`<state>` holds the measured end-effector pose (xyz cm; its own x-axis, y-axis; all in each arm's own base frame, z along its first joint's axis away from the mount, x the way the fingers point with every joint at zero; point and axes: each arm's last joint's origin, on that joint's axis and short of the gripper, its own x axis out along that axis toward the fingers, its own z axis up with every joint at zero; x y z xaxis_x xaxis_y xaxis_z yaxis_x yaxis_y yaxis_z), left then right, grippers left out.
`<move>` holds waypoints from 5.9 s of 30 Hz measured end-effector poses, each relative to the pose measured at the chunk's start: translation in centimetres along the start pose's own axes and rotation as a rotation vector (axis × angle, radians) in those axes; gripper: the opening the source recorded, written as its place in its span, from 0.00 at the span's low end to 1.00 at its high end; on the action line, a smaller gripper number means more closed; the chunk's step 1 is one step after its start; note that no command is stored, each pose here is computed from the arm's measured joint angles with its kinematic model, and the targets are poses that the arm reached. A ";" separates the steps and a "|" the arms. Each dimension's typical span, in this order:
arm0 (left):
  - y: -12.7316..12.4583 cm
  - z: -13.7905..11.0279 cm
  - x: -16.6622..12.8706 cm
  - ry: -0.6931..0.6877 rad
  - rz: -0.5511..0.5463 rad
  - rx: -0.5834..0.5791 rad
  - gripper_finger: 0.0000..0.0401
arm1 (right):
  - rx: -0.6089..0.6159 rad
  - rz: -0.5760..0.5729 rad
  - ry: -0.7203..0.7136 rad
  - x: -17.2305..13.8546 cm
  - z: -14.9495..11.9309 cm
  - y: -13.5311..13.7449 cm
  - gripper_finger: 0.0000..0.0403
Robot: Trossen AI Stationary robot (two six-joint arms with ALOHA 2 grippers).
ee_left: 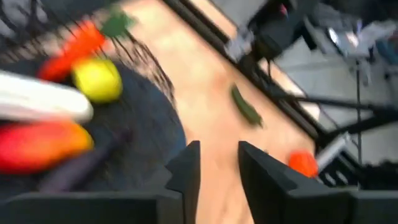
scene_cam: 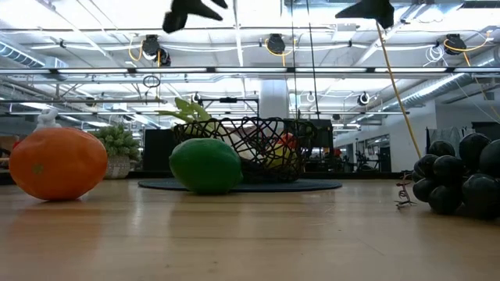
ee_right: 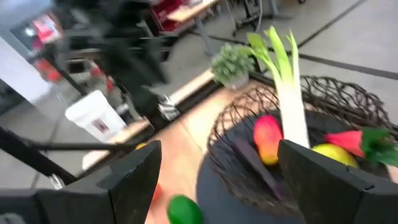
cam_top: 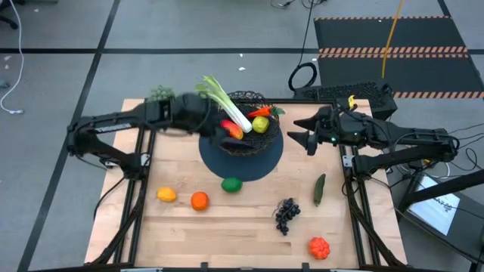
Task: Build produce basket
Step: Put the green chili pepper into the wire basket
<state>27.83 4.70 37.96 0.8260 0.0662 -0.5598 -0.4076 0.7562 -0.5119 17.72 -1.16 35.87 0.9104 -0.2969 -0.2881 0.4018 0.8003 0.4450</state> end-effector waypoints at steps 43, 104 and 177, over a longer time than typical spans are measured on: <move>-1.4 -14.4 0.9 0.581 0.218 0.345 0.21 | 0.931 -0.656 0.818 -0.2 -14.0 3.3 0.78; 0.3 -10.4 2.5 0.426 0.128 0.393 0.21 | 0.946 -0.399 0.732 3.8 -20.6 0.1 0.33; -0.1 -5.4 -4.0 -0.077 -0.045 -0.013 0.21 | -1.483 -0.036 -0.067 4.5 3.4 6.9 0.33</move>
<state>22.46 0.90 36.75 0.8710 0.0824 -0.4844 -0.3736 0.7512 -0.5441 24.92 1.26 40.51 0.9217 -0.3177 -0.2226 -0.0026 0.5687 -0.8225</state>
